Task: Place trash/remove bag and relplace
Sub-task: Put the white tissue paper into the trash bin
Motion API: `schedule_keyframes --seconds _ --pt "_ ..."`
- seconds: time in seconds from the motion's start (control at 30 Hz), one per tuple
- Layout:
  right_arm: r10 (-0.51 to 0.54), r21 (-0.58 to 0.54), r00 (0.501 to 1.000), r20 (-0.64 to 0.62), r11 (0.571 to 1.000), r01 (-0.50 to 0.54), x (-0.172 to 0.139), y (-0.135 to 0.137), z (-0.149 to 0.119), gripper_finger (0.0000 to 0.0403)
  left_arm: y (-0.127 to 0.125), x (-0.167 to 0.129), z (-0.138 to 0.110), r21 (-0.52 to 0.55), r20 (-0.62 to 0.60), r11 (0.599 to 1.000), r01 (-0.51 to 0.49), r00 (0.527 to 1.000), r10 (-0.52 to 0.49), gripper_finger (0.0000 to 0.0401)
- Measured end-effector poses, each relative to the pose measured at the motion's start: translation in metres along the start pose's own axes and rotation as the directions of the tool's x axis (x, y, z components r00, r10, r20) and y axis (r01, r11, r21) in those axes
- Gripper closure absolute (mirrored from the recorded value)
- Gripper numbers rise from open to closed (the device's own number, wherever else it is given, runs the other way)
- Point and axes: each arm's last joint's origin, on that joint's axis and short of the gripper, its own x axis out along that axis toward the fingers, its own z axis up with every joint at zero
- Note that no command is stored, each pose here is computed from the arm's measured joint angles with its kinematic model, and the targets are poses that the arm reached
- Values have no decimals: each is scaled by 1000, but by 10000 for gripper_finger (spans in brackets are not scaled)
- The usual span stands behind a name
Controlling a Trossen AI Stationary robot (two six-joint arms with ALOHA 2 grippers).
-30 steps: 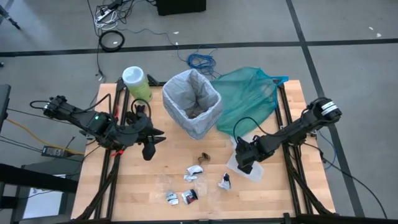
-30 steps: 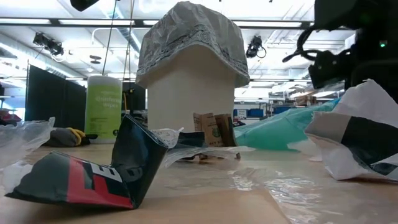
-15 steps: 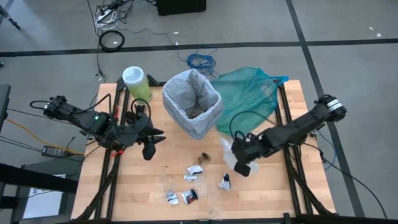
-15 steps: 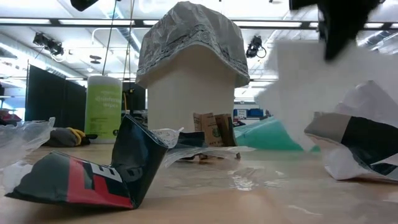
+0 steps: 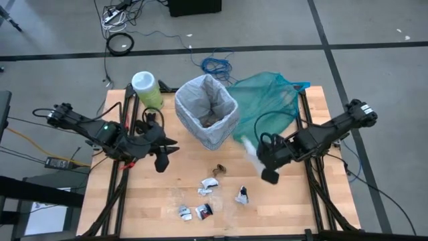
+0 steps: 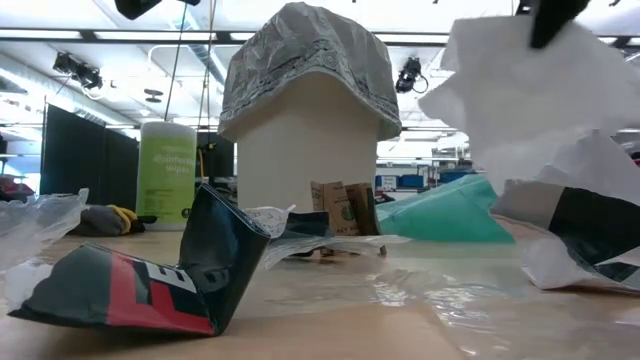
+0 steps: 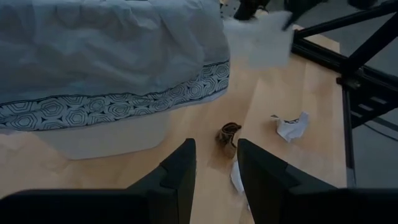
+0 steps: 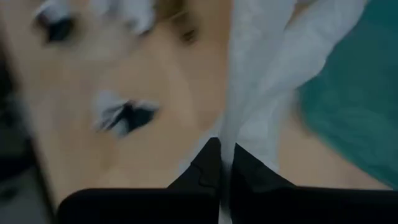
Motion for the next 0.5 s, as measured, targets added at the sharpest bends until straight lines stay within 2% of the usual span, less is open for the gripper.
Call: schedule_keyframes --seconds 0.13,0.4,0.5 --pt "54 -16 997 -49 998 -55 6 5 0 343 -4 9 -3 19 -23 1000 -18 1000 19 275" --pt "49 -33 997 -67 998 -52 13 12 -1 199 -14 27 -10 45 -78 998 -33 996 37 275" --pt "63 -55 995 -80 996 -68 15 21 -6 153 -16 28 -8 32 -56 999 -15 998 17 275"
